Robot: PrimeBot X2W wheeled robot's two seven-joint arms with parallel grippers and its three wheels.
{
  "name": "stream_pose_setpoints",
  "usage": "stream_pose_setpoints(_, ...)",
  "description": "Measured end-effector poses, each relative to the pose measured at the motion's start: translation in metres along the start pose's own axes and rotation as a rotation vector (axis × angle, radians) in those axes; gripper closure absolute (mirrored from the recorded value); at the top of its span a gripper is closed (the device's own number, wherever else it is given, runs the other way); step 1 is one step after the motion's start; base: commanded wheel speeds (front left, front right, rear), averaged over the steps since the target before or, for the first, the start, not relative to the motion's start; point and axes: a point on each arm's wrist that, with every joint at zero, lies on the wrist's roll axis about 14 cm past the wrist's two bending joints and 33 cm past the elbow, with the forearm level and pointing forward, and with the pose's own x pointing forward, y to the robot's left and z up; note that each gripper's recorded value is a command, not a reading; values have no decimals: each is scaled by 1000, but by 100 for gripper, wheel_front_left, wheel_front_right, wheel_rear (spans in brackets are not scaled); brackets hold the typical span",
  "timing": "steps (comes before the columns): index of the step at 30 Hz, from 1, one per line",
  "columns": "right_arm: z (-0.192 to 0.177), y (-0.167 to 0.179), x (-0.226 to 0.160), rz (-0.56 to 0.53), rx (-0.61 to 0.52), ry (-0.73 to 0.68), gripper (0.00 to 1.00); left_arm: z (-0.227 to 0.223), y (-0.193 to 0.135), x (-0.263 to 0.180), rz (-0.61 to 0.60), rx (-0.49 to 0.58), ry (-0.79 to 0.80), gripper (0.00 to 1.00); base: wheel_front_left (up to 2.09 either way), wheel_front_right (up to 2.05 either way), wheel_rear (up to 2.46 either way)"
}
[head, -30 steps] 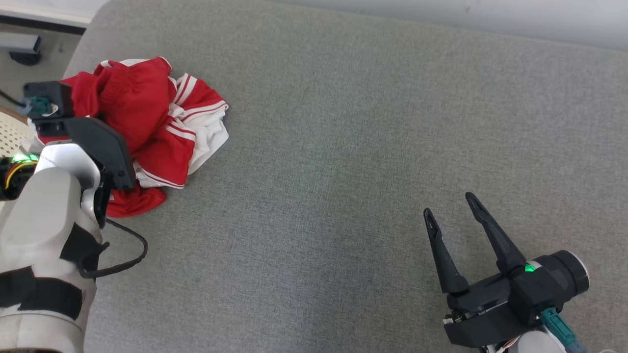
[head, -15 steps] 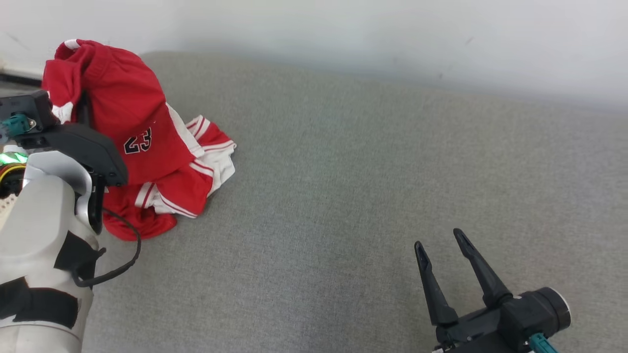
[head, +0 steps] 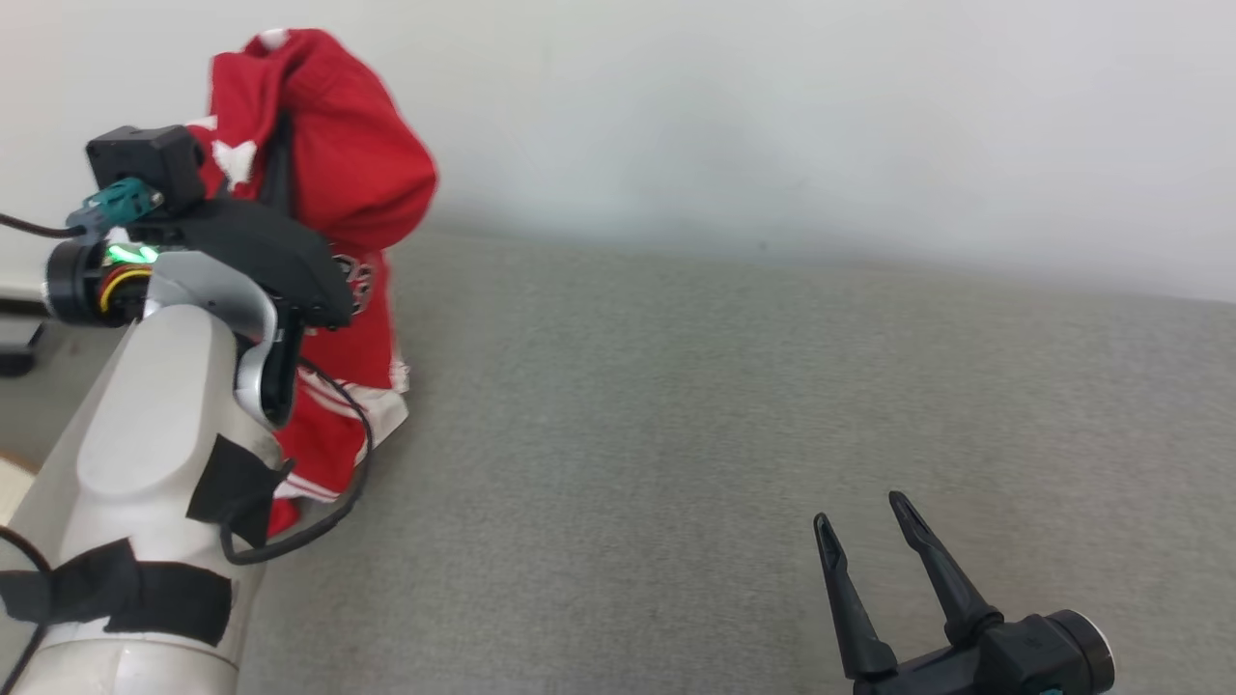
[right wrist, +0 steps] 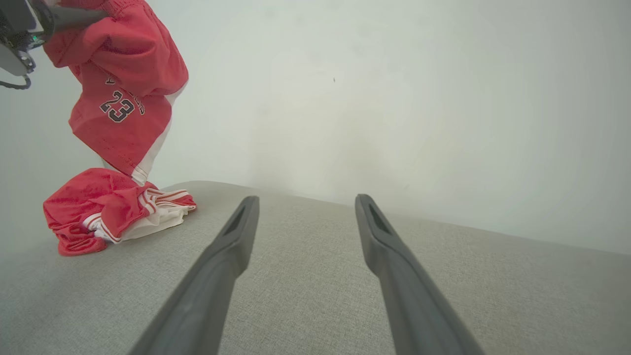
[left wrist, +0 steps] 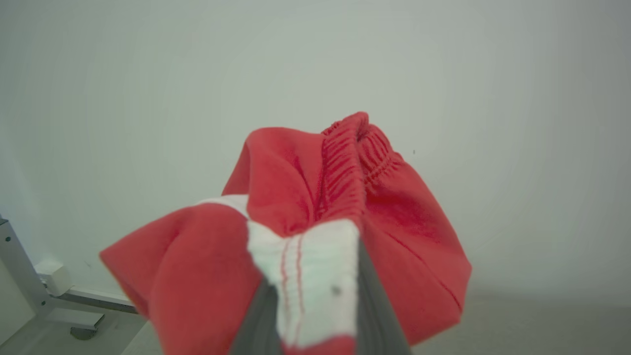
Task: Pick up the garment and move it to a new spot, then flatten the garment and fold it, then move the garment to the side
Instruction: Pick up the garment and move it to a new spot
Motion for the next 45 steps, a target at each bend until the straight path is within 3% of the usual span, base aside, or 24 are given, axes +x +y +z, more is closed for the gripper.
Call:
stream_pose_setpoints(19,23,-66,-69,-292,-42,-42,0,-5,-220,-1,-520,-82,53,100,0,0,0)
stream_pose_setpoints(26,23,-80,-85,-363,-43,-35,0,-54,-293,-28,-717,12,143,100,0,0,0)
stream_pose_setpoints(34,8,-99,-91,-424,-24,14,0,-144,-322,-70,-884,116,240,100,0,0,0)
stream_pose_setpoints(38,0,-105,-92,-443,-19,42,0,-191,-311,-90,-886,89,328,100,0,0,0)
stream_pose_setpoints(45,-5,-104,-88,-435,-11,56,0,-221,-299,-113,-913,118,367,100,0,0,0)
